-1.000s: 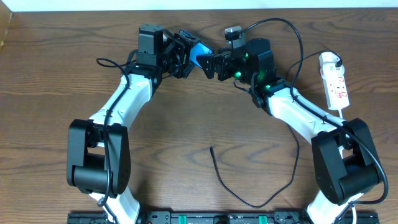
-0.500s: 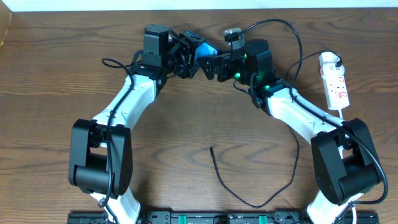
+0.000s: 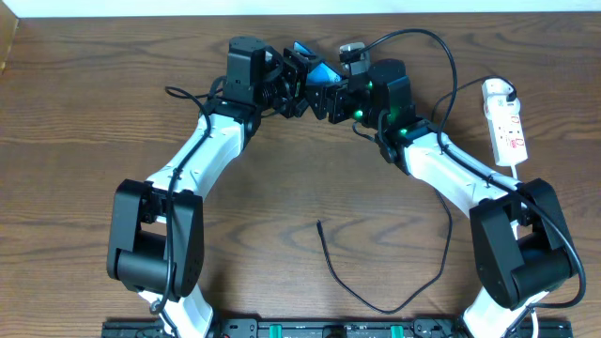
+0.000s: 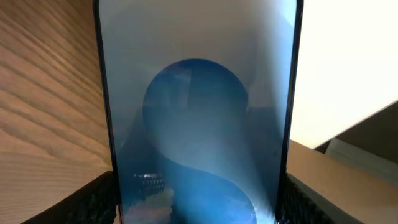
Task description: Plug charger to phone and switch on socket
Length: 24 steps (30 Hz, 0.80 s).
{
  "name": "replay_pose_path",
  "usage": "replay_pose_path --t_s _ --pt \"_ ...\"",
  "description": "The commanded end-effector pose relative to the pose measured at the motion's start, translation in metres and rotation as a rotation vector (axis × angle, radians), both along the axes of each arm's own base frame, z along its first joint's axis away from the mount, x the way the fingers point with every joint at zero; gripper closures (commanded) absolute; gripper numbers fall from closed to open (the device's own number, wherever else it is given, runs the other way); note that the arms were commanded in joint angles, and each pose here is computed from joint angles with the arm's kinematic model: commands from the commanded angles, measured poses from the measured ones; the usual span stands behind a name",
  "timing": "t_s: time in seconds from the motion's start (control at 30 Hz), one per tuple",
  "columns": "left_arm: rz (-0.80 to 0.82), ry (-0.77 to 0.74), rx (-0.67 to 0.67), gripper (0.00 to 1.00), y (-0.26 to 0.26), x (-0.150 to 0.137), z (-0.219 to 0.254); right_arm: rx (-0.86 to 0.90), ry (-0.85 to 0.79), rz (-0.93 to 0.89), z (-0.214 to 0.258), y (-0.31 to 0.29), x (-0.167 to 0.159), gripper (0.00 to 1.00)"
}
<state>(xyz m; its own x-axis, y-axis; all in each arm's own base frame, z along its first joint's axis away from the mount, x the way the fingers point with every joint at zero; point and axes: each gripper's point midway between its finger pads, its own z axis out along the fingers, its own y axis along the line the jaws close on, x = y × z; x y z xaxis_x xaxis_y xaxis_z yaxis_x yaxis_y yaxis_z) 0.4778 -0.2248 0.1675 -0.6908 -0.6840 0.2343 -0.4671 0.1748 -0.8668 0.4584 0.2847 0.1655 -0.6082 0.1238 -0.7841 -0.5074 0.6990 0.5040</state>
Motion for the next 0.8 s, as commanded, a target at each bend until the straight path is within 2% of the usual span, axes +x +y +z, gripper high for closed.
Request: replay_pose_path --t_s 0.0,0.17,0.23,0.27,0.47,0.5,0.53,0.57,0.6,0.63,0.77 --pt "-0.017 -0.029 -0.029 0.93 -0.003 -0.002 0.017 -0.001 -0.02 0.0 0.006 0.004 0.002 0.39" --pt "-0.016 -0.029 -0.028 0.93 -0.002 -0.002 0.017 -0.007 -0.023 -0.016 0.006 0.002 0.005 0.73" --pt "-0.015 -0.029 -0.028 0.93 -0.002 -0.001 0.017 -0.006 -0.026 -0.017 0.007 0.002 0.005 0.93" --pt "-0.015 -0.029 -0.027 0.93 -0.002 -0.001 0.017 -0.005 -0.027 -0.017 0.007 0.001 0.005 0.97" --pt "-0.007 -0.03 -0.023 0.92 -0.001 0.0 0.016 -0.004 -0.031 -0.018 0.008 0.001 0.006 0.99" --pt "-0.007 -0.03 -0.023 0.83 -0.001 0.0 0.016 -0.003 -0.032 -0.019 0.008 0.001 0.006 0.99" --pt "-0.007 -0.03 -0.023 0.57 -0.001 0.0 0.016 -0.002 -0.033 -0.021 0.009 0.0 0.007 0.99" --pt "-0.007 -0.03 -0.023 0.45 -0.001 0.0 0.016 -0.002 -0.034 -0.022 0.009 -0.001 0.007 0.99" --pt "-0.007 -0.031 -0.023 0.15 0.0 0.0 0.016 0.005 -0.032 -0.03 0.01 -0.003 0.009 0.99" --pt "-0.005 -0.03 -0.023 0.1 0.0 0.0 0.016 0.018 -0.025 -0.042 0.011 -0.006 0.011 0.99" --pt "0.008 -0.034 -0.026 0.09 0.01 0.004 0.017 0.09 0.014 -0.107 0.017 -0.027 0.025 0.99"
